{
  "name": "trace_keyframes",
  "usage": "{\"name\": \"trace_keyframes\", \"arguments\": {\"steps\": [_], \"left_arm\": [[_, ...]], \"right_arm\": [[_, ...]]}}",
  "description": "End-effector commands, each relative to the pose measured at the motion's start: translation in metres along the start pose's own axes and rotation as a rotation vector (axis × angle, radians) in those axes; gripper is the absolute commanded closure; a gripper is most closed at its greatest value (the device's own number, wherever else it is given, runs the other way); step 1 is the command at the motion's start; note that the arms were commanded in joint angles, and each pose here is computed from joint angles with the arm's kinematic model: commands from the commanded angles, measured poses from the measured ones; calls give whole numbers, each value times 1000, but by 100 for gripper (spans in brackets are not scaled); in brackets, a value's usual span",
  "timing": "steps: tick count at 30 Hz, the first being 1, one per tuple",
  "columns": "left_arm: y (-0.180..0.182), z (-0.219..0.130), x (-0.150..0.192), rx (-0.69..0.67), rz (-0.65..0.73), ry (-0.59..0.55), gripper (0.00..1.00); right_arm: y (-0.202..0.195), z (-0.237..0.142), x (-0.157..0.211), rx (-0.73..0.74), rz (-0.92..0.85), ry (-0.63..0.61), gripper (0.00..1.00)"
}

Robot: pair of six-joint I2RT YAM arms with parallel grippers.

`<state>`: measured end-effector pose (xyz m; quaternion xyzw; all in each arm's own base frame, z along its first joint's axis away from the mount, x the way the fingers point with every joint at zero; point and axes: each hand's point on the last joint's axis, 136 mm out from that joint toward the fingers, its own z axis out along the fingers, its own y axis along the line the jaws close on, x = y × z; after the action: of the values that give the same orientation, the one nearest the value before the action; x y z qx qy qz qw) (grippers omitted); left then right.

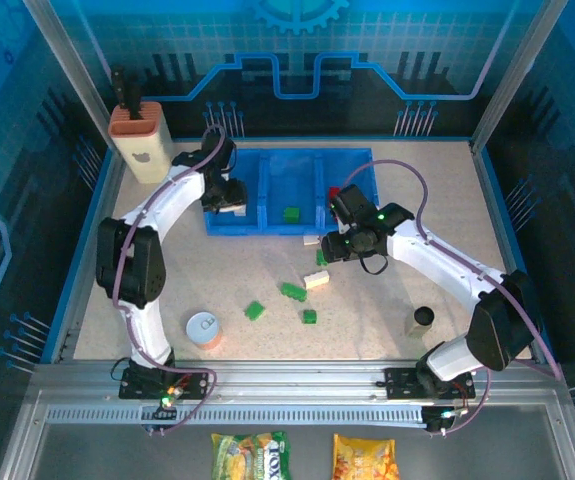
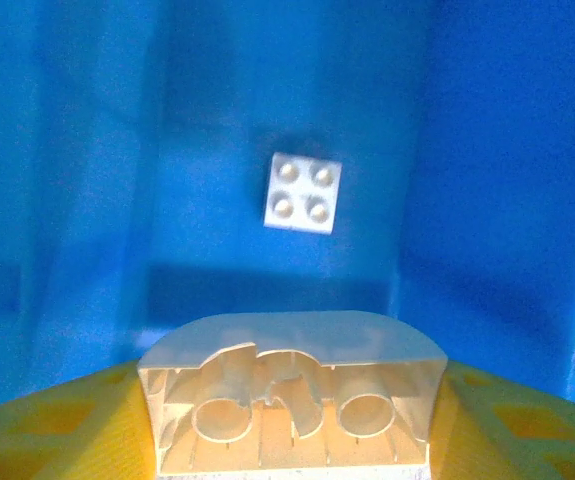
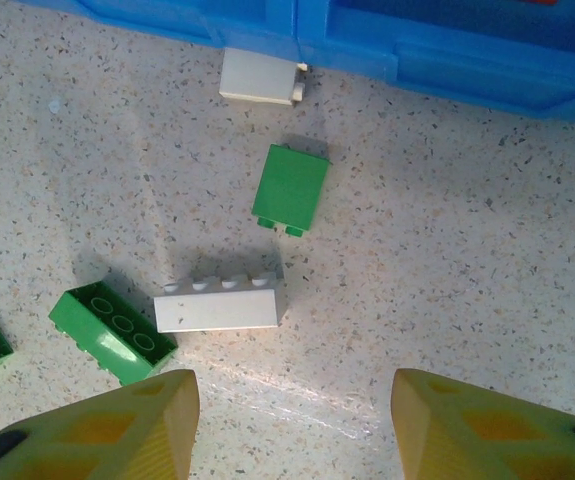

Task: Sort the legos into containers by color
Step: Place the lego in the container.

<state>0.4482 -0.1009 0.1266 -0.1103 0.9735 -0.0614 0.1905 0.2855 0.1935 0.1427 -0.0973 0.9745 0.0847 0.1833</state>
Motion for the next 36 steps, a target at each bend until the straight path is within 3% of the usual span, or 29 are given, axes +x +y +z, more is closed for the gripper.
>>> {"name": "trace_keyframes", "arguments": {"steps": [1, 13, 24, 36], "left_arm": [[-3, 6, -18, -6, 23, -21, 38], [-9, 60, -58, -46, 45, -57, 38], [1, 102, -68, -84, 66, -34, 38], [2, 106, -62, -78, 77, -2, 33]], "right_arm": [[-2, -5, 8, 15, 4, 8, 45], [-3, -6, 11, 27, -2, 28, 45], [-5, -5, 17, 36, 5, 43, 45], [-6, 1, 21, 56, 6, 64, 45]]}}
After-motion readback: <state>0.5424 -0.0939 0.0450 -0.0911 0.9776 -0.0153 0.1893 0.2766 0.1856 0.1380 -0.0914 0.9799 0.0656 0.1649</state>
